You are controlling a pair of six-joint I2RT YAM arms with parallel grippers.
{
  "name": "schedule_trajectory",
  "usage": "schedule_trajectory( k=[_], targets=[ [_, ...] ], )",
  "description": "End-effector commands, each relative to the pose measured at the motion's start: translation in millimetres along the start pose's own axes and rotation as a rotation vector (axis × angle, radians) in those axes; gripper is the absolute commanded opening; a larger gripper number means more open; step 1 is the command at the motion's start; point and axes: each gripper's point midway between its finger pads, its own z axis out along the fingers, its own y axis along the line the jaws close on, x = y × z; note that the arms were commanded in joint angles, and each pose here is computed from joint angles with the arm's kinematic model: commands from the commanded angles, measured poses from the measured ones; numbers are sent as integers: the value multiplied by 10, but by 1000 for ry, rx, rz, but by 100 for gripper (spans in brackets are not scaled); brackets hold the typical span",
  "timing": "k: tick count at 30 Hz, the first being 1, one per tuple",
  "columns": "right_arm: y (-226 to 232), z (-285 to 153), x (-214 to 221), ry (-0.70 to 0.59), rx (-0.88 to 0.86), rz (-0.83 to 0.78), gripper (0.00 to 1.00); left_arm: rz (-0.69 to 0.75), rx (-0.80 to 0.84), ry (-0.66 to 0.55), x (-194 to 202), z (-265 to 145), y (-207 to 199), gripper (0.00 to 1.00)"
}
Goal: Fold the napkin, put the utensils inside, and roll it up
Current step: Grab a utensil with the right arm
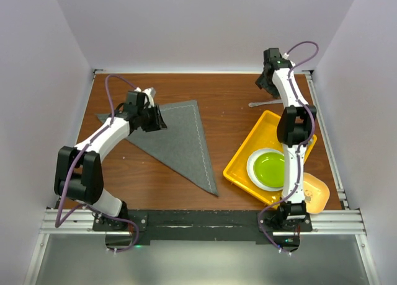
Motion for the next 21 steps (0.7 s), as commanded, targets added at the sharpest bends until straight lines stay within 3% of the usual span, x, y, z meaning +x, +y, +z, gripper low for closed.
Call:
schedule_trajectory(
  k=[1, 4, 5, 7, 21],
  targets=[
    [66, 92, -43, -40, 19, 28, 77, 23, -37, 0, 56, -146, 47, 36],
    [44, 211, 12, -40, 41, 27, 73, 25, -62, 20, 122, -149, 107, 36],
    [30, 252, 41, -41, 52, 26, 63, 26, -71, 25, 131, -146, 125, 36],
    [37, 326, 68, -44, 55, 31, 59, 33, -79, 33, 119, -119, 140, 36],
    [-335, 663, 610, 120, 167, 88, 49, 86, -96, -10, -250, -213, 64, 34]
  ],
)
